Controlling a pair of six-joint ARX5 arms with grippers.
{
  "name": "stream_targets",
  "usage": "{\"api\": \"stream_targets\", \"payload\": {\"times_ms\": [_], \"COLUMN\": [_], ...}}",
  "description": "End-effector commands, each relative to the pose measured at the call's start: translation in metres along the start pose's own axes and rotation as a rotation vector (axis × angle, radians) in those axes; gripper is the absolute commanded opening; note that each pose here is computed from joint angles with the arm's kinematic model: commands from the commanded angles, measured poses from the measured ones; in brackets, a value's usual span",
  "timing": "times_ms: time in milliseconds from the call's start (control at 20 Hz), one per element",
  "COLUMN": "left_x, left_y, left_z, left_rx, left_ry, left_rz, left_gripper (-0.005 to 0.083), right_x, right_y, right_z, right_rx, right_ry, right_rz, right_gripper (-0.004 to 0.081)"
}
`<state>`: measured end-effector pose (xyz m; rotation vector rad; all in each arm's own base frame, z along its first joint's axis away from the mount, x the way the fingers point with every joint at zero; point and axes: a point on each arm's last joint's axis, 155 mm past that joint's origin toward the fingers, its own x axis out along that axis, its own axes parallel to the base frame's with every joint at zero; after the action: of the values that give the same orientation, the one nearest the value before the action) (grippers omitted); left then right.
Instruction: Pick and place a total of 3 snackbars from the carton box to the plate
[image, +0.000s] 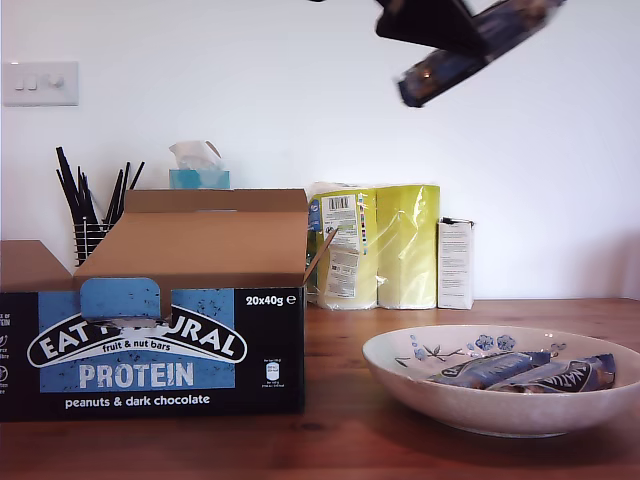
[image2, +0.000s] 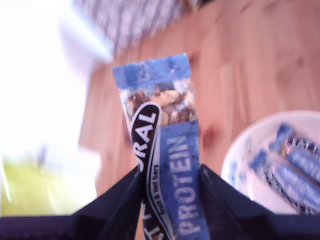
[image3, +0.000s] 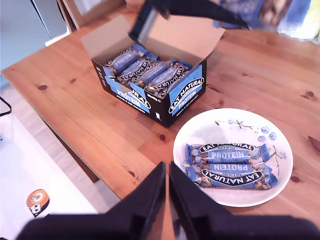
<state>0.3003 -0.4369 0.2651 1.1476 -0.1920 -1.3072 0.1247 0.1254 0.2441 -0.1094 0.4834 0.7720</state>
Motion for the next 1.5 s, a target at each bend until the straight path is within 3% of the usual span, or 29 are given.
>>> {"api": "stream_targets", "payload": {"times_ms": [0,150,350,650,850,1200,1450], "left_x": [0.033,0.054,0.074,0.078,0.076,0.091,0.093], "left_y": [-0.029,-0.047,-0.068,-0.124,-0.143,-0.176,-0.185], "left_z": [-0.021,-0.026,-0.039,-0.05,-0.041,-0.056,-0.062], "left_rx": [0.077,0.224,0.317,0.274,0.243,0.22,0.214], "left_ry": [0.025,0.017,0.011,-0.004,-0.072,-0.064,-0.056], "left_rz": [-0.08,-0.123,-0.174,-0.375,-0.44,-0.527,-0.552], "left_gripper": [0.0226,0.0239,0.0239,0.026,0.0259,0.0259,0.0259], "right_x": [-0.006,-0.013,-0.014,-0.014,-0.014,-0.014,-0.014], "right_y": [0.001,0.003,0.0,-0.004,-0.004,-0.004,-0.004], "right_z": [-0.003,-0.006,-0.012,-0.011,-0.011,-0.011,-0.011], "right_rx": [0.011,0.007,0.002,-0.021,-0.022,-0.021,-0.025], "right_ry": [-0.017,-0.033,-0.016,-0.018,-0.018,-0.017,-0.017], "right_rz": [-0.004,-0.004,-0.022,-0.046,-0.046,-0.046,-0.046], "right_gripper": [-0.0013,-0.0013,-0.0013,-0.0013,-0.0013,-0.0013,-0.0013]}}
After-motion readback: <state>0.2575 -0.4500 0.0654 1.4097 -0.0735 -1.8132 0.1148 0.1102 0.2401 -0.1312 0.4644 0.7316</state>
